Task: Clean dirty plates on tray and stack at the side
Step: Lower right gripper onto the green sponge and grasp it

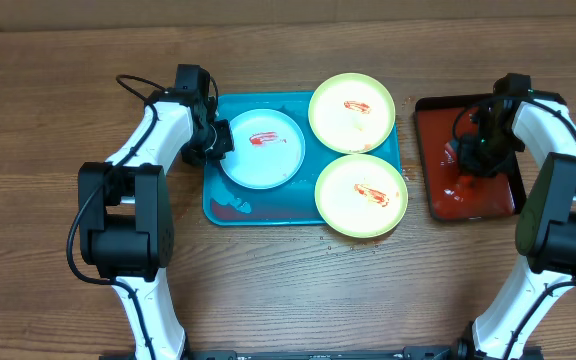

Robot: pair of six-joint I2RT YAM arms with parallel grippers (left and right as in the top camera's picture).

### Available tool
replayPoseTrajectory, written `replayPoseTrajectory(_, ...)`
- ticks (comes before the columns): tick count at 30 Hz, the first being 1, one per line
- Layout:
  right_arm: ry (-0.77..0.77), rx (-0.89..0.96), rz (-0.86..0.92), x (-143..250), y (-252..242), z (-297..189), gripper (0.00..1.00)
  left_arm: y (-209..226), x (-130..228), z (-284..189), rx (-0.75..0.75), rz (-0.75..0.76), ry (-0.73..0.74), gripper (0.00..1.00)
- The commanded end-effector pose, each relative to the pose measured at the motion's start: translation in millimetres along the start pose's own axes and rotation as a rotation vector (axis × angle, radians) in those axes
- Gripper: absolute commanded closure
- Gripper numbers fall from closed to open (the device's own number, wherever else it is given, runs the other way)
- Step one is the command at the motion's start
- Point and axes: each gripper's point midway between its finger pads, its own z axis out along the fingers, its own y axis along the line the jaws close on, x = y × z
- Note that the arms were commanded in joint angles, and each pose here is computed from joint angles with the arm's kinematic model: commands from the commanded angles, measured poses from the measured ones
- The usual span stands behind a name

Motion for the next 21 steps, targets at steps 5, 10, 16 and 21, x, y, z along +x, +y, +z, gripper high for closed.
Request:
replayPoseTrajectory(5, 0.026, -0.007, 0.038, 7, 2, 0, 0.96, 4, 5, 10, -0.028, 0.007, 0.018, 0.96)
replayPoseTrajectory(10, 0.020, -0.007, 0.047, 2, 3, -10, 0.96, 4, 5, 10, -0.028, 0.007, 0.018, 0.96)
replayPoseTrajectory(16, -0.003, -0.009, 0.024, -8, 5, -29, 0.65, 4, 5, 10, -0.028, 0.007, 0.018, 0.96)
replayPoseTrajectory(21, -0.042, -0.019, -0.048, -19, 12, -33, 0.32, 4, 4, 10, -0.026, 0.007, 0.014, 0.96)
